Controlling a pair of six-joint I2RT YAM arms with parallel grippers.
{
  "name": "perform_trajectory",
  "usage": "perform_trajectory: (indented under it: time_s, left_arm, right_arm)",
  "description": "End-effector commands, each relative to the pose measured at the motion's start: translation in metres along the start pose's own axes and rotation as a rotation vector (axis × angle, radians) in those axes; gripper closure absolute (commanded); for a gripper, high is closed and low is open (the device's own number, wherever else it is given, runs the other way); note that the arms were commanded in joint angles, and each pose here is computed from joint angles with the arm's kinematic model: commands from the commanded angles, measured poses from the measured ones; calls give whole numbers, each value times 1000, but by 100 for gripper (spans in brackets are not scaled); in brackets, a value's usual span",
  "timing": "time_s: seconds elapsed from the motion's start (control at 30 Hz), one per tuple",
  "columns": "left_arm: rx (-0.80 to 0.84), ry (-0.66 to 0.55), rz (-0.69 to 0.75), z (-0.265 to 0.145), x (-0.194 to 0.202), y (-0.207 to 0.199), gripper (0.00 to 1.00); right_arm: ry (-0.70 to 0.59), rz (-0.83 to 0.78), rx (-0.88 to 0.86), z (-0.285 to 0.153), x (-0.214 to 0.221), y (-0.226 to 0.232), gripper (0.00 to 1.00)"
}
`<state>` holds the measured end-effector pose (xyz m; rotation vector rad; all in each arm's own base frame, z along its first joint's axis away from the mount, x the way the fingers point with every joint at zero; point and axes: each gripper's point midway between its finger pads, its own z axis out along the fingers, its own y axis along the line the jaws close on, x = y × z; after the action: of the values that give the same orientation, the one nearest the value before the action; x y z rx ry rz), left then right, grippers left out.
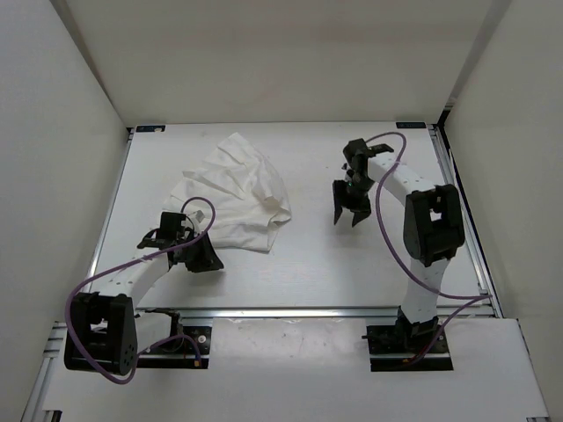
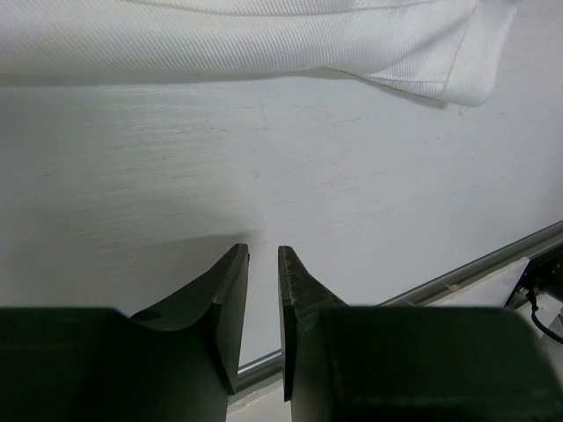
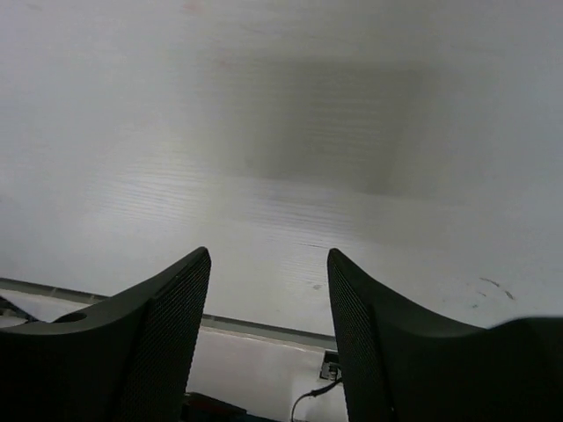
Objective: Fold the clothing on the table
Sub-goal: Flatten the skirt out
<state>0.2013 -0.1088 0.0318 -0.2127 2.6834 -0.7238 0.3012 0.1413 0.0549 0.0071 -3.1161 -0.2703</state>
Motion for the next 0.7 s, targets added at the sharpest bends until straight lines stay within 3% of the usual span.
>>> perform_trajectory:
  time_s: [0.0, 0.13, 0.27, 0.43, 0.67]
  left_arm:
    - [26, -21, 37, -1, -8, -7, 69]
    - [38, -15, 25, -1, -6, -6, 67]
    - [58, -15, 31, 1, -6, -9, 67]
    - [56, 13, 42, 4, 2, -10, 67]
    - [68, 37, 39, 8, 8, -11, 68]
  right_arm:
    - [-116, -111, -148, -29, -34, 57, 38]
    - [-173, -257, -237, -33, -79, 124, 36]
    - [-161, -306, -387, -21, -96, 179, 31]
    - [-171, -363, -513, -27, -94, 212, 27]
    - [-166, -438, -564, -28, -79, 235, 26]
